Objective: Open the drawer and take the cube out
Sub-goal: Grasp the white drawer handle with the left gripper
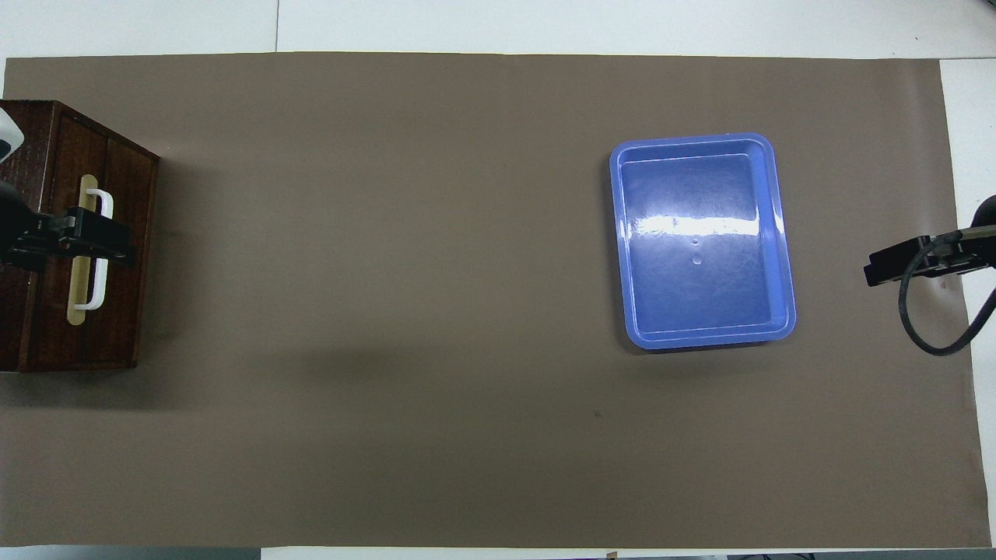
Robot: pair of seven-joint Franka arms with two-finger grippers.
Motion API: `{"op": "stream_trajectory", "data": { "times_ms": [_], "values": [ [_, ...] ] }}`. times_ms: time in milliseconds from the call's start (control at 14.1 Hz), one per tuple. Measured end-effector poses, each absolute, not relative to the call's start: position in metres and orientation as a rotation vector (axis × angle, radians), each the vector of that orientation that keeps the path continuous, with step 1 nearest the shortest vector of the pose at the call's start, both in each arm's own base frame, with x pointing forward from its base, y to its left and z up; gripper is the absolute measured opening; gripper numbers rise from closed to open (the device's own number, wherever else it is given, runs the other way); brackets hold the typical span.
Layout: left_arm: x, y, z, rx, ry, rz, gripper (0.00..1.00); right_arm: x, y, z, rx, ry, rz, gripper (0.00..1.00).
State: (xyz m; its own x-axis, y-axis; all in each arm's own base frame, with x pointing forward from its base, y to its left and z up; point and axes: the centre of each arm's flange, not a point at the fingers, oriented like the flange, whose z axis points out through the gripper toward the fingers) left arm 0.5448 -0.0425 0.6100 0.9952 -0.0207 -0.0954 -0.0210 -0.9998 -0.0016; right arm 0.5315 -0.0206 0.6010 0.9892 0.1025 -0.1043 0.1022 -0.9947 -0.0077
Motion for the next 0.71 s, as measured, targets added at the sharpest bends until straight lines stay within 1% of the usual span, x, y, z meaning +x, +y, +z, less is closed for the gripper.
{"op": "stream_trajectory", "data": {
  "times_ms": [427,569,711],
  "values": [
    [0.545,-0.045,0.610,-3.136,0.044,0.139,1.00,0.531,-0.021,0.601,-3.131,-0.161,0.164,1.00],
    [0.549,-0.046,0.608,-3.139,0.045,0.100,1.00,0.531,-0.021,0.601,-3.131,-0.161,0.164,1.00],
    [0.555,-0.048,0.594,-3.105,0.073,0.042,1.00,0.531,-0.021,0.601,-3.131,-0.161,0.165,1.00]
  ]
}}
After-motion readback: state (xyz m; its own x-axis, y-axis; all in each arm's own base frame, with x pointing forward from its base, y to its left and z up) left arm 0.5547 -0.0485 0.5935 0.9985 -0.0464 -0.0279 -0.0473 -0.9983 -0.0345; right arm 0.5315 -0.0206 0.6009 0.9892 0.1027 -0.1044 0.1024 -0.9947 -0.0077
